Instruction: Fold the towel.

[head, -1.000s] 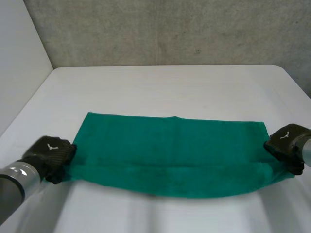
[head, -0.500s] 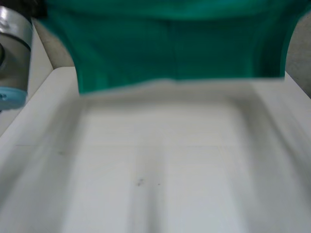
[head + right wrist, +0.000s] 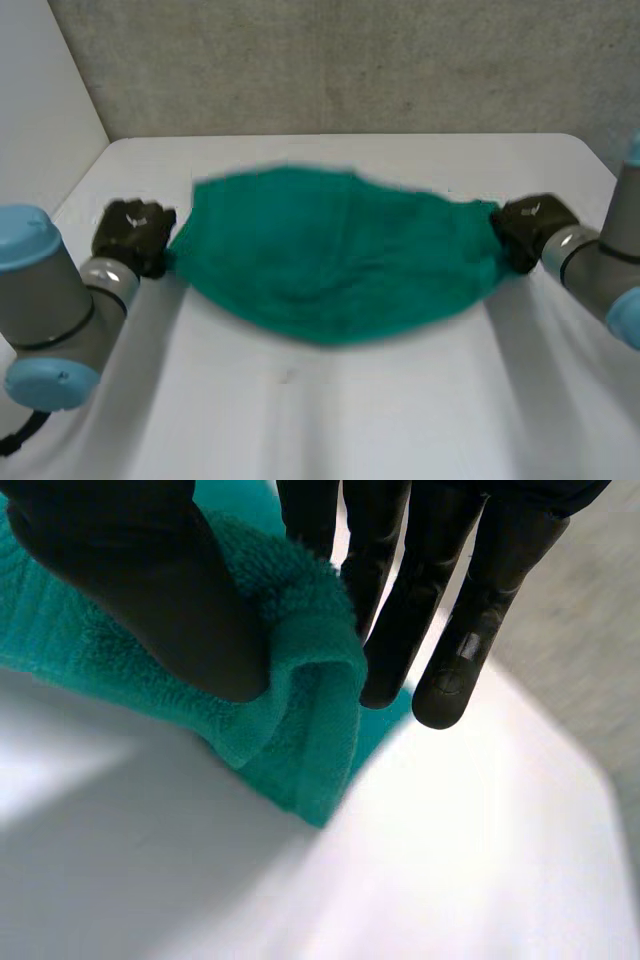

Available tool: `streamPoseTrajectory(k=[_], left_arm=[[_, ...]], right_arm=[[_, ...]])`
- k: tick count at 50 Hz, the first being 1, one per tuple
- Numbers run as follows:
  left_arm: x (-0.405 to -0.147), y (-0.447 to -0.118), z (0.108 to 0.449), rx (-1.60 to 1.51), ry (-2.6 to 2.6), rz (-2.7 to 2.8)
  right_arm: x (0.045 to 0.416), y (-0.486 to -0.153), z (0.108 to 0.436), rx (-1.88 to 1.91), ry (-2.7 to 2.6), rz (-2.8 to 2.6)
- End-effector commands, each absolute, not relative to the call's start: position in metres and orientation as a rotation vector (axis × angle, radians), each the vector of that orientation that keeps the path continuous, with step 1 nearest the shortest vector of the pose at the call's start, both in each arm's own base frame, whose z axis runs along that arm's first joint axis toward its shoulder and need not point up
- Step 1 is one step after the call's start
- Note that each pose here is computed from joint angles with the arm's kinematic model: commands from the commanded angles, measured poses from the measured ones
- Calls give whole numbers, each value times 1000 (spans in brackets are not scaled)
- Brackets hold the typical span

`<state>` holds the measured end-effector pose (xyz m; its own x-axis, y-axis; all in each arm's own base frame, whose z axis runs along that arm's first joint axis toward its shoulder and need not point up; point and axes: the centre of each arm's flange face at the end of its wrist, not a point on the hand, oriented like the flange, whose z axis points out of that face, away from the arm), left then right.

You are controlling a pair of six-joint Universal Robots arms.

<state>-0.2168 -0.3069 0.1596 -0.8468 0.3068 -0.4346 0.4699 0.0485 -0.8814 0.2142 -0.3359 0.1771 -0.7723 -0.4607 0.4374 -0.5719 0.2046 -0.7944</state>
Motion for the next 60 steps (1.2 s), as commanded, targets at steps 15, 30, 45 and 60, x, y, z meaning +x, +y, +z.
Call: streamPoseTrajectory(k=[15,30,45,60], left_arm=[[-163,-200,178,1142,2286,-1340],[-188,-225,177,1206,2187,-1508],[-230,-316,138,1077,2072,-1600],[-246,-346,130,1050,1970,-1730]], right_arm=[[164,-252,194,1452,-2255,928],[170,-290,187,1327,-2169,1151],[188,-353,149,1115,-2276,1314],[198,-372,140,1098,-2232,1309]])
